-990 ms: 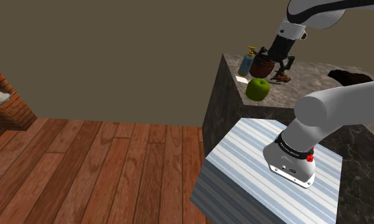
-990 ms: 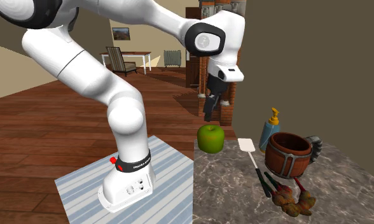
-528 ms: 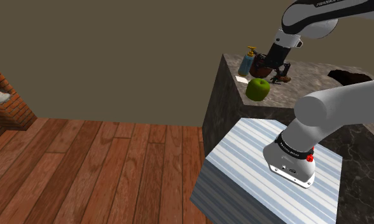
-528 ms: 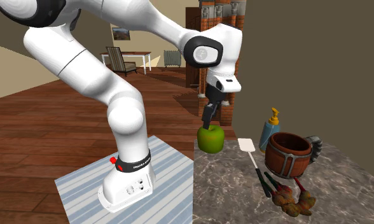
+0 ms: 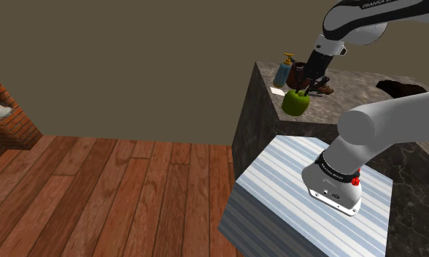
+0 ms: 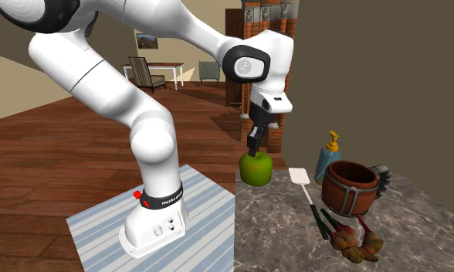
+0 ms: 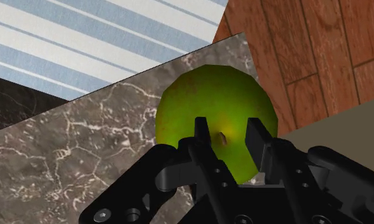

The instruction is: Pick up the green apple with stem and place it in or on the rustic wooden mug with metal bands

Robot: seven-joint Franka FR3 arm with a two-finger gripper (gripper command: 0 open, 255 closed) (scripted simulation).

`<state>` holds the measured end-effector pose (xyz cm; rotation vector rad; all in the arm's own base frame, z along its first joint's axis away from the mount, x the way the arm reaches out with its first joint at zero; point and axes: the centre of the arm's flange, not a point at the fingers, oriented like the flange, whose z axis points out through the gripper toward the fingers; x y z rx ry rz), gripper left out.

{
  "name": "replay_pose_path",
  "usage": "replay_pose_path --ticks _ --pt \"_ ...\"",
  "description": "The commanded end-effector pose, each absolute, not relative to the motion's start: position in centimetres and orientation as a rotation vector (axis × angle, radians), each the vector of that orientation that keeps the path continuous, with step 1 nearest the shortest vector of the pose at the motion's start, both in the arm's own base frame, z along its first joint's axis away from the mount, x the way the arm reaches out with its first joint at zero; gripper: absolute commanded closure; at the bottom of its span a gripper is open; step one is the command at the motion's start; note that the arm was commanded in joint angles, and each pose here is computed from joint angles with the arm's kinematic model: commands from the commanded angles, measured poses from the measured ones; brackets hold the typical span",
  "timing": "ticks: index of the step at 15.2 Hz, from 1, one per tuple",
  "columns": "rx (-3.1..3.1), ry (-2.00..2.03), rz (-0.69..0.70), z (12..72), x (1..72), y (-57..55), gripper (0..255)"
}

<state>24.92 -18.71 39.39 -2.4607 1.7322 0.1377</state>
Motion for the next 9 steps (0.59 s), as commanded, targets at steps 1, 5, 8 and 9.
replay_pose_path --ticks 1,5,8,9 --pt "-2.461 1.732 0.138 39.39 24.92 -18.71 255" --pt "-2.461 1.732 0.138 39.39 24.92 -18.71 255" --pt "-2.461 1.732 0.138 39.39 24.92 -18.71 255" --pt "-2.461 1.732 0.138 39.91 24.91 -18.71 255"
